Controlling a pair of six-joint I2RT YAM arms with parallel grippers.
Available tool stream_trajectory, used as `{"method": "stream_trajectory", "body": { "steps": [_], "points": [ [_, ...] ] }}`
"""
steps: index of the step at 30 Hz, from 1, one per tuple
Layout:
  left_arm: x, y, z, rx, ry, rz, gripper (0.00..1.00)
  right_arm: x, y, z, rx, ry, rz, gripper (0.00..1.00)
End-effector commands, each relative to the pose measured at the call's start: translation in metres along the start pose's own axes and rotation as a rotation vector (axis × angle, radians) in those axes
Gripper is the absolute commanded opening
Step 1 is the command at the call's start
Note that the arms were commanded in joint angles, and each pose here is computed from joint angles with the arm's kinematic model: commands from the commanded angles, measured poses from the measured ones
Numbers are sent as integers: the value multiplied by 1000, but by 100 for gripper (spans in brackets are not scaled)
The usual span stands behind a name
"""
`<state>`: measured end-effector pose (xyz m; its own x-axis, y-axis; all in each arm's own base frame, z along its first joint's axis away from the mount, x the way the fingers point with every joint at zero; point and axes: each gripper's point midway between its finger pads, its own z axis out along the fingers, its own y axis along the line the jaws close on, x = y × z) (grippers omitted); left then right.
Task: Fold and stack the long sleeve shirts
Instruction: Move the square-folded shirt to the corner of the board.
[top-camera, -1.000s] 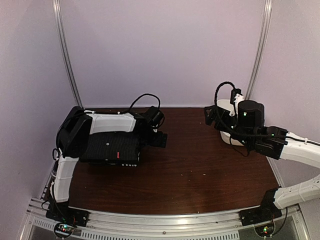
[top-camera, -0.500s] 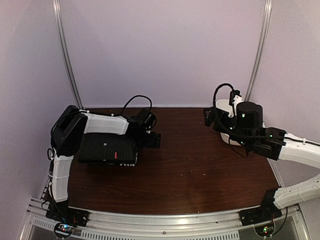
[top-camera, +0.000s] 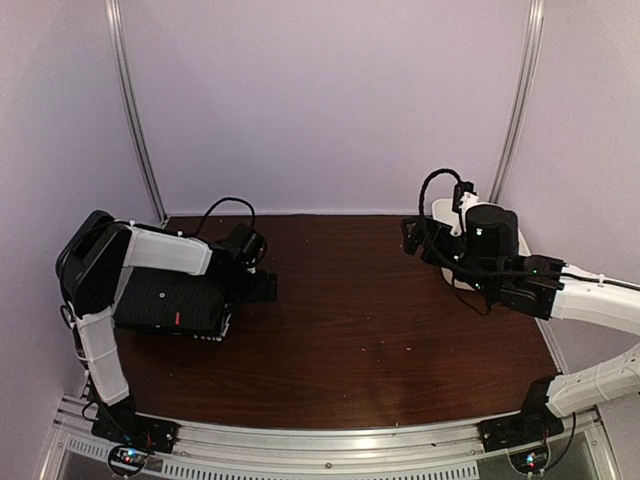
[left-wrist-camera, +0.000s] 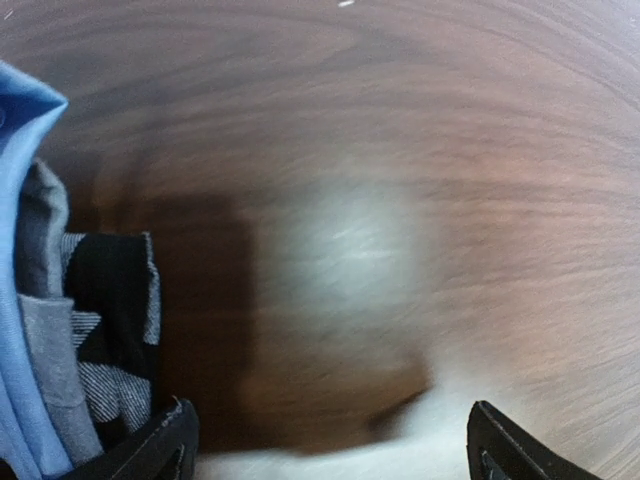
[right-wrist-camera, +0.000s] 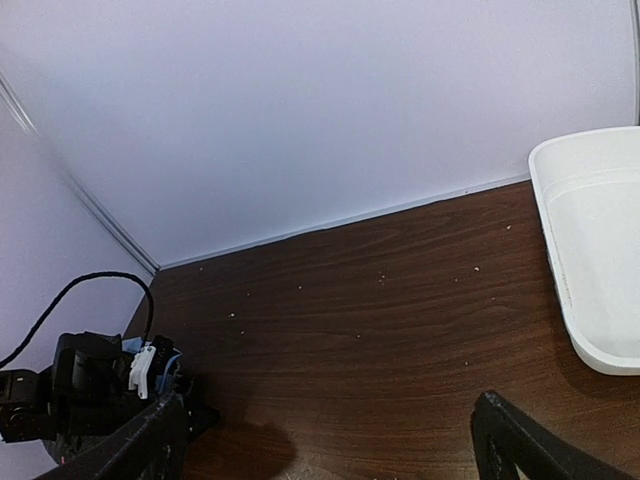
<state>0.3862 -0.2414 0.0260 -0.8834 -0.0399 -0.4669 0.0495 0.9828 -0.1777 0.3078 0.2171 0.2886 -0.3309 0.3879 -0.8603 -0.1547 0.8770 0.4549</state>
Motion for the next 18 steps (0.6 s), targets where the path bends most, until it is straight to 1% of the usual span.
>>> {"method": "stream_trajectory", "body": {
  "steps": [1, 5, 8, 14, 18],
  "points": [
    [24, 51, -7, -100, 60, -59, 95, 6, 0, 5, -8, 10, 3, 100],
    [31, 73, -14, -115, 60, -87, 95, 10, 2, 8, -13, 24, 3, 100],
    [29, 80, -19, -116, 51, -93, 95, 11, 5, 10, -20, 32, 6, 100],
    [18, 65, -25, -47, 39, -44, 95, 15, 6, 13, -22, 45, 4, 100],
    [-3, 47, -41, 28, -12, -3, 95, 10, 5, 9, -9, 47, -5, 100]
  ]
}}
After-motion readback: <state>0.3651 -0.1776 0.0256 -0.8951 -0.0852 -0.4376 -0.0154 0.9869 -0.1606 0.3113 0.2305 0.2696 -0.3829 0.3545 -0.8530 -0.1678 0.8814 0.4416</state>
